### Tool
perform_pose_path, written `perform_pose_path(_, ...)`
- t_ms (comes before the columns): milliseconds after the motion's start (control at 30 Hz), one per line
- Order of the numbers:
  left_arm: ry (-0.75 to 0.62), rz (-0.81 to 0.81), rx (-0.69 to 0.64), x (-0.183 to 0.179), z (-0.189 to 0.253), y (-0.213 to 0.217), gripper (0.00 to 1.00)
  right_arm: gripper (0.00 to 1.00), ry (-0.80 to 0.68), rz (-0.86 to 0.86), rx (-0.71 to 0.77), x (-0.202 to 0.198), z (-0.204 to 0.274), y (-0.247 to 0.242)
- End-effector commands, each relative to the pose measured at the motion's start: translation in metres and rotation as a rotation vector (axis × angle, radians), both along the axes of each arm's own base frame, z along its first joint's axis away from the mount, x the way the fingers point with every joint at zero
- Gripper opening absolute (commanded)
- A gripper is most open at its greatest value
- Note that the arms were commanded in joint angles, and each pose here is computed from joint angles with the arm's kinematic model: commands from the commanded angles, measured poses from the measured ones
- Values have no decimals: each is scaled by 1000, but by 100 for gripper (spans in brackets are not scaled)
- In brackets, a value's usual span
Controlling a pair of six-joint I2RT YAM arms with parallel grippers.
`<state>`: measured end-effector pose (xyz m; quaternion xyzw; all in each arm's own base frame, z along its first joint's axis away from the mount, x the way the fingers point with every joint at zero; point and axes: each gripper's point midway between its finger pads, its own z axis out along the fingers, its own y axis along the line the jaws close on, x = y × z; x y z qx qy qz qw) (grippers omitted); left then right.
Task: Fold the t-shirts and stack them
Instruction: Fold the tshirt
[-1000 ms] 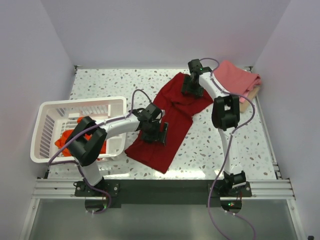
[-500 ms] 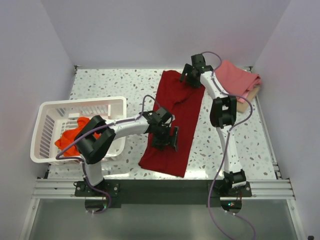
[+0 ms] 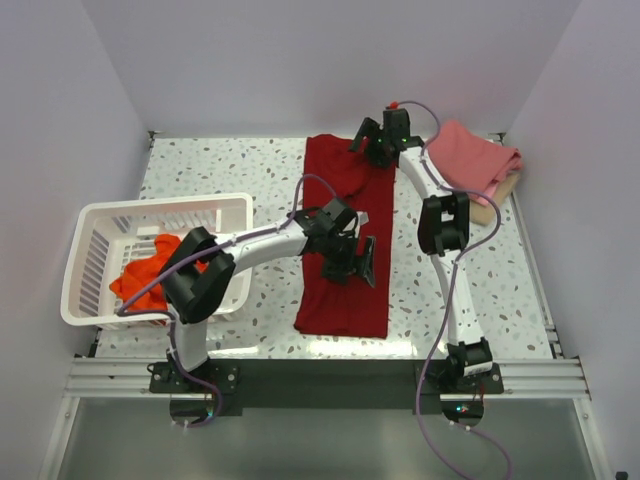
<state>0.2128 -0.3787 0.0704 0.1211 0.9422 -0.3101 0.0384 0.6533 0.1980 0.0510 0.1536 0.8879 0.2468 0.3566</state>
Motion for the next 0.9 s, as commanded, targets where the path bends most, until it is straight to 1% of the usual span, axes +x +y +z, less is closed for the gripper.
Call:
perform_pose_path(0,-151,-34,-101,23,48,-20,87,88,15,77,-11,-15,8,9)
perform_pose_path(33,-171,-33,-94,24,55,-17,87,89,-12,82,-20,-15,23,8)
perform_pose_path(67,-223,-18,-91,29,67,-13,87,89,-42,95,-44,-16,36,6)
perform_pose_path(100,-255,-19,-85,30,72,-8,88,89,-45,98,-58,-19,42,2)
perform_pose_path(133,-269,-14,-67,29,72,0,88,90,-99,100,-70,-22,78,1)
perform_pose_path(167,-318,6,-63,31,84,8,89,90,-110,112,-95,-27,88,-3)
perform_pose_path(200,-336,9,-49,30,85,15,89,91,-95,112,-111,-36,90,-7)
perform_pose_path(233,-325,15,-10,24,74,27,89,91,-136,108,-118,-44,122,-10)
perform_pose_path(267,-357,34,3,23,80,38,89,91,-146,117,-135,-53,134,-13)
perform_pose_path(300,-342,37,46,16,65,51,89,91,-99,122,-154,-69,122,-16)
perform_pose_path(333,-340,41,69,11,61,60,89,91,-130,115,-163,-84,152,-20)
perform_pose_path(367,-360,56,81,10,64,69,89,91,-99,130,-180,-101,151,-19)
perform_pose_path(400,-348,53,115,3,52,80,89,91,-17,142,-203,-124,126,-22)
perform_pose_path(433,-357,63,133,2,49,87,89,91,-18,145,-223,-150,145,-21)
perform_pose_path(467,-374,69,127,0,53,92,88,90,13,155,-240,-168,141,-21)
perform_pose_path(500,-364,68,147,-5,43,99,88,89,102,171,-263,-199,113,-25)
perform_pose_path(533,-370,78,150,-6,43,102,87,89,130,196,-274,-223,106,-17)
perform_pose_path(567,-372,92,148,-7,44,105,87,89,104,179,-262,-248,125,-19)
perform_pose_path(600,-361,99,159,-11,39,110,87,89,204,183,-288,-284,90,-25)
perform_pose_path(633,-354,113,164,-13,37,113,87,88,234,192,-290,-309,82,-21)
perform_pose_path(667,-354,134,146,-15,41,114,87,88,214,151,-246,-330,96,-22)
perform_pose_path(700,-339,142,156,-20,34,120,87,88,302,148,-260,-364,64,-30)
perform_pose_path(733,-344,157,157,-21,33,122,87,87,310,159,-247,-385,62,-25)
perform_pose_path(767,-342,183,149,-23,35,125,86,87,334,128,-215,-401,58,-24)
perform_pose_path(800,-329,185,166,-28,26,131,86,87,330,106,-216,-423,54,-35)
perform_pose_path(833,-330,192,170,-30,26,135,85,87,360,89,-204,-440,50,-36)
perform_pose_path(867,-325,195,171,-32,25,136,83,86,401,79,-214,-458,36,-44)
